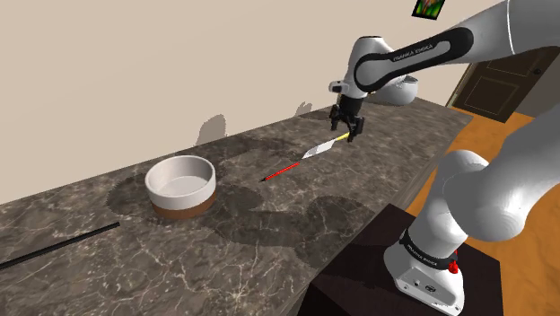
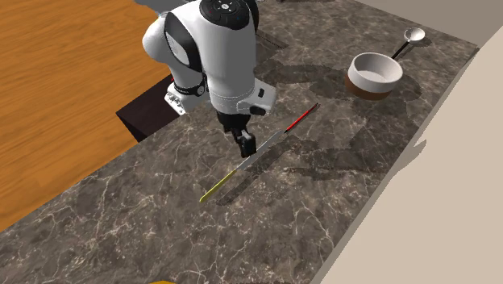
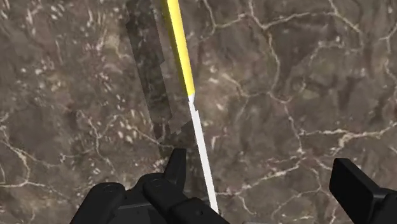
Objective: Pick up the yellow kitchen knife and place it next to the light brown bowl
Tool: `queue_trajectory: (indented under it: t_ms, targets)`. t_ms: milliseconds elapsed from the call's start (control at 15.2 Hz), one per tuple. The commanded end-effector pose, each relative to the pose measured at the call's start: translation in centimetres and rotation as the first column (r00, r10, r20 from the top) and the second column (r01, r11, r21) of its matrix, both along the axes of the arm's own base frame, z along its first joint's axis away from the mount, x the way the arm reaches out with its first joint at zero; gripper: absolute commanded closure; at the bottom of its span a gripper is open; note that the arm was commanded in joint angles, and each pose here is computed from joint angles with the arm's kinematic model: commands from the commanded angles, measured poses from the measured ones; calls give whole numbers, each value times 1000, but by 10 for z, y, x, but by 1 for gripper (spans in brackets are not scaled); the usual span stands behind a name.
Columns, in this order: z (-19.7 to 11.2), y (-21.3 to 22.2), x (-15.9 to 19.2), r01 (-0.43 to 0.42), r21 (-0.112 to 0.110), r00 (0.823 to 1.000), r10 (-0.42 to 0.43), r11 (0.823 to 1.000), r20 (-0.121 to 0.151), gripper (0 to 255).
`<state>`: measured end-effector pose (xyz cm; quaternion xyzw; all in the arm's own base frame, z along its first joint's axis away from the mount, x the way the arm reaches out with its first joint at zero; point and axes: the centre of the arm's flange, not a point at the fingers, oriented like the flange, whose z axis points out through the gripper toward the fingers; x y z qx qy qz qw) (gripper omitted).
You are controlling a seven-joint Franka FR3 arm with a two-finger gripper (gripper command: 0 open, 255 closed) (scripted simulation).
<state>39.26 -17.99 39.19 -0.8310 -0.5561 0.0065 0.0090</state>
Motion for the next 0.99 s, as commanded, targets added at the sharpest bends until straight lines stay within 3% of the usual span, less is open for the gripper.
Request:
queue_trajectory:
  t_ms: [0, 132, 594, 924]
  targets:
    - [-13, -9, 20, -146, 6, 989, 146, 989, 19, 0]
    - [-22, -11, 33, -228, 11, 973, 228, 974, 29, 0]
    - [-62, -10, 33, -228, 11, 973, 228, 974, 29, 0]
    - [-62, -10, 33, -228, 11, 973, 228, 974, 29, 0]
